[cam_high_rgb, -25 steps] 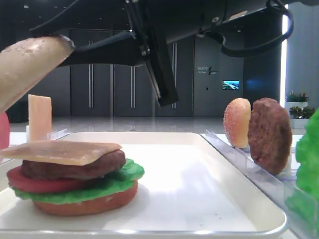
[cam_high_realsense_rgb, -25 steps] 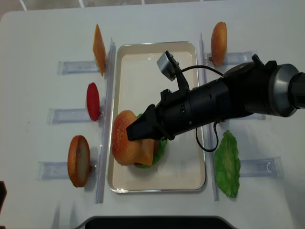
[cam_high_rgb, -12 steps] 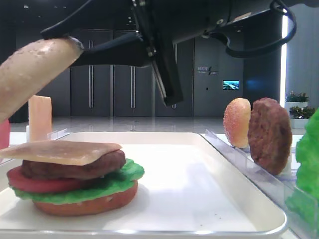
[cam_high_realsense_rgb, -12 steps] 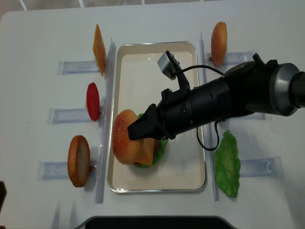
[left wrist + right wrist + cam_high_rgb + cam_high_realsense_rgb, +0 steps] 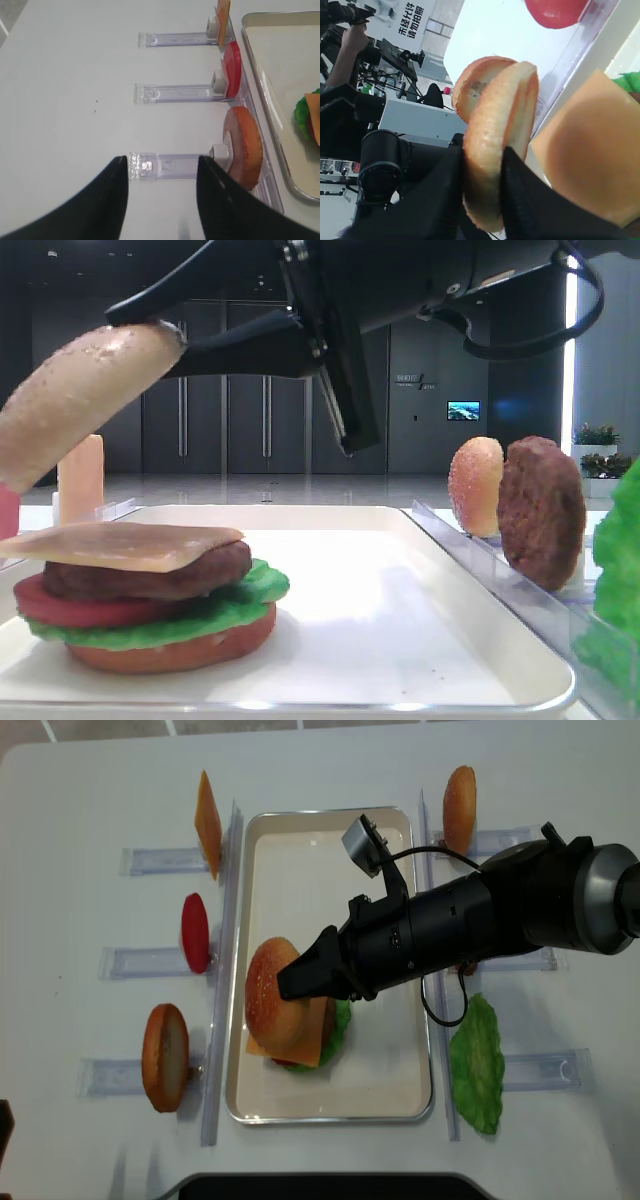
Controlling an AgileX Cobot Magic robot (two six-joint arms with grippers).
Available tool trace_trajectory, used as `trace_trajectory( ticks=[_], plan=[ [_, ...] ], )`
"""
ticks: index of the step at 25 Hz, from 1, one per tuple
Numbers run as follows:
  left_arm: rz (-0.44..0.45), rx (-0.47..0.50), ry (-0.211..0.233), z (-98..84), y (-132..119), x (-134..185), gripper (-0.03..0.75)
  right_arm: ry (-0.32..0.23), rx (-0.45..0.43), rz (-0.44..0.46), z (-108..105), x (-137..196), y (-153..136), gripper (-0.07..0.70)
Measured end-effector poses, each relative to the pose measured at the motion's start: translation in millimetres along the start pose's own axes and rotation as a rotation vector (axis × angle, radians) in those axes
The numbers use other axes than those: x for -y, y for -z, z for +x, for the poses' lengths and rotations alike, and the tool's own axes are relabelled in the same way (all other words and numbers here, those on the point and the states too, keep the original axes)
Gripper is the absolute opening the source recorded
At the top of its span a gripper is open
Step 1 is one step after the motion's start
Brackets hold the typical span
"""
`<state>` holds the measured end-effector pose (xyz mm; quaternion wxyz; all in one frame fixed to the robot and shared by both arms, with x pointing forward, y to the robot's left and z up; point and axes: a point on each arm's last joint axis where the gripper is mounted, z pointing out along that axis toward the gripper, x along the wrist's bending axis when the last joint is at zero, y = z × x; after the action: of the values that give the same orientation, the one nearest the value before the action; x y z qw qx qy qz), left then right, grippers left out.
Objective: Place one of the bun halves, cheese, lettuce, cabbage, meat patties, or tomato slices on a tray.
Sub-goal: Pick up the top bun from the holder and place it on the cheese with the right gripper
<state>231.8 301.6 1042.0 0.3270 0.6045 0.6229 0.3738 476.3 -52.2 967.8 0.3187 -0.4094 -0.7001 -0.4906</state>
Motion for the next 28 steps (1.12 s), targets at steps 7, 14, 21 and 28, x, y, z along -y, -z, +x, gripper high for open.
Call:
trace_trajectory(
  ticks=[7, 14, 21, 28],
  plan=[
    [0.0, 0.0, 0.0, 0.0, 0.0, 0.0, 0.345, 0.004, 0.007, 0.003, -0.6, 0.3, 0.0, 0.163],
    [0.0, 0.0, 0.0, 0.0, 0.0, 0.0, 0.345, 0.007, 0.015, 0.003, -1.4, 0.3, 0.0, 0.163],
    [0.0, 0.0, 0.0, 0.0, 0.0, 0.0, 0.345, 0.006, 0.016, 0.002, -1.5, 0.2, 0.0, 0.163],
    [0.0, 0.0, 0.0, 0.0, 0.0, 0.0, 0.345, 0.002, 0.001, 0.002, -0.1, 0.1, 0.0, 0.163]
  ],
)
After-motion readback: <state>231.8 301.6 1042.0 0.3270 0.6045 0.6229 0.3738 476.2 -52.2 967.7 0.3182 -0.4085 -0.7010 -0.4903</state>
